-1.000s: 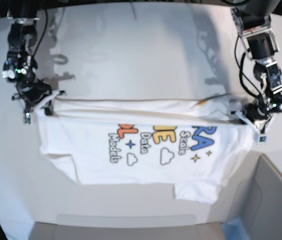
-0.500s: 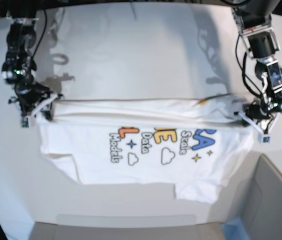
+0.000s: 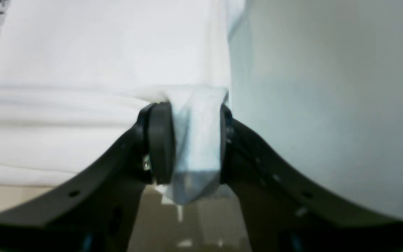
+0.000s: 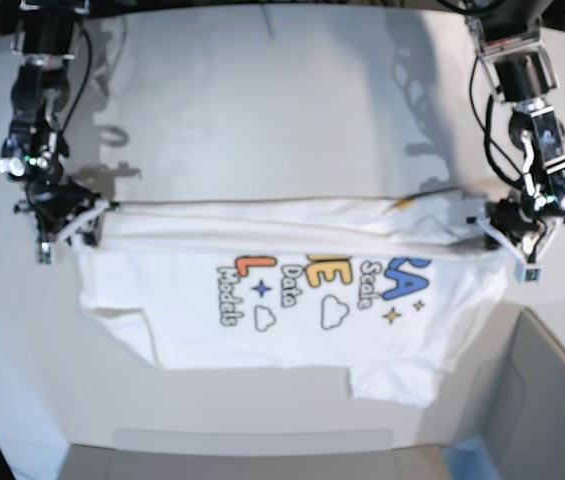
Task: Layout the t-shirt on the table in an organized manner, then fold the t-shirt properly
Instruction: 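Lower the stretched shirt onto the table with both grippers, then hold the shirt's collar edge with both grippers and drag it away from the hem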
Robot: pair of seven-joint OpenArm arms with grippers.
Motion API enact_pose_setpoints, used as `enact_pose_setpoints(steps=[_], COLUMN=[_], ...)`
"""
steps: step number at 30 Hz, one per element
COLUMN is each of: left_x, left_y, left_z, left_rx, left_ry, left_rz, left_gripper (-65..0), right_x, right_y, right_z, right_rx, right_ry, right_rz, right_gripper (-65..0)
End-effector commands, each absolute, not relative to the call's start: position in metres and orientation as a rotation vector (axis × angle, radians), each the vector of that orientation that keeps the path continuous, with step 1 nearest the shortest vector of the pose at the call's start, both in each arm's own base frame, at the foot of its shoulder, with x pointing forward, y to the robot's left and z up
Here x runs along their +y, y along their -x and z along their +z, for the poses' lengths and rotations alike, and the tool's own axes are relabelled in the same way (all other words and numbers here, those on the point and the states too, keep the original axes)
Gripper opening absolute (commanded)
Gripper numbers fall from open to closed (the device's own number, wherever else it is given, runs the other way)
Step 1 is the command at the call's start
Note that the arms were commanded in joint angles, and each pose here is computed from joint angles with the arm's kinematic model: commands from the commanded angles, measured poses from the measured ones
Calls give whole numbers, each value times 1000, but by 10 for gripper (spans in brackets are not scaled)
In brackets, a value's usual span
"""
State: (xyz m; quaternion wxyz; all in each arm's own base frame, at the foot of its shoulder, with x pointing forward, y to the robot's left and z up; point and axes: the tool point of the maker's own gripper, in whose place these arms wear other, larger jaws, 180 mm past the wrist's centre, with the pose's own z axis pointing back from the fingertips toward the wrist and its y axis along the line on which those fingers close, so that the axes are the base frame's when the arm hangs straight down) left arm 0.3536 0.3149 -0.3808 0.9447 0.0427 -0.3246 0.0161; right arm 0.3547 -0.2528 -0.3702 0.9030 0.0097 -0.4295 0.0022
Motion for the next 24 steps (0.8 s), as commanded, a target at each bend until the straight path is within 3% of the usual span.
enact_pose_setpoints(steps=[1,12,24], left_x=[324,325,325], left_y=[-366,-358,-357], left_z=[-360,-367,-369], left_rx=[-723,-704,-699], left_ry=[-115,-116,-116], left_rz=[29,31,29], left_gripper=[-423,-423,-423], right_x=[-260,-258,-258], right_y=[-367,-377,-380], right_z=[-352,-341,-326], right_rx=[-950,-978,-1022], right_ry=[-8,-10,-1], right_rz=[3,8,14], right_gripper=[-458,-453,-286])
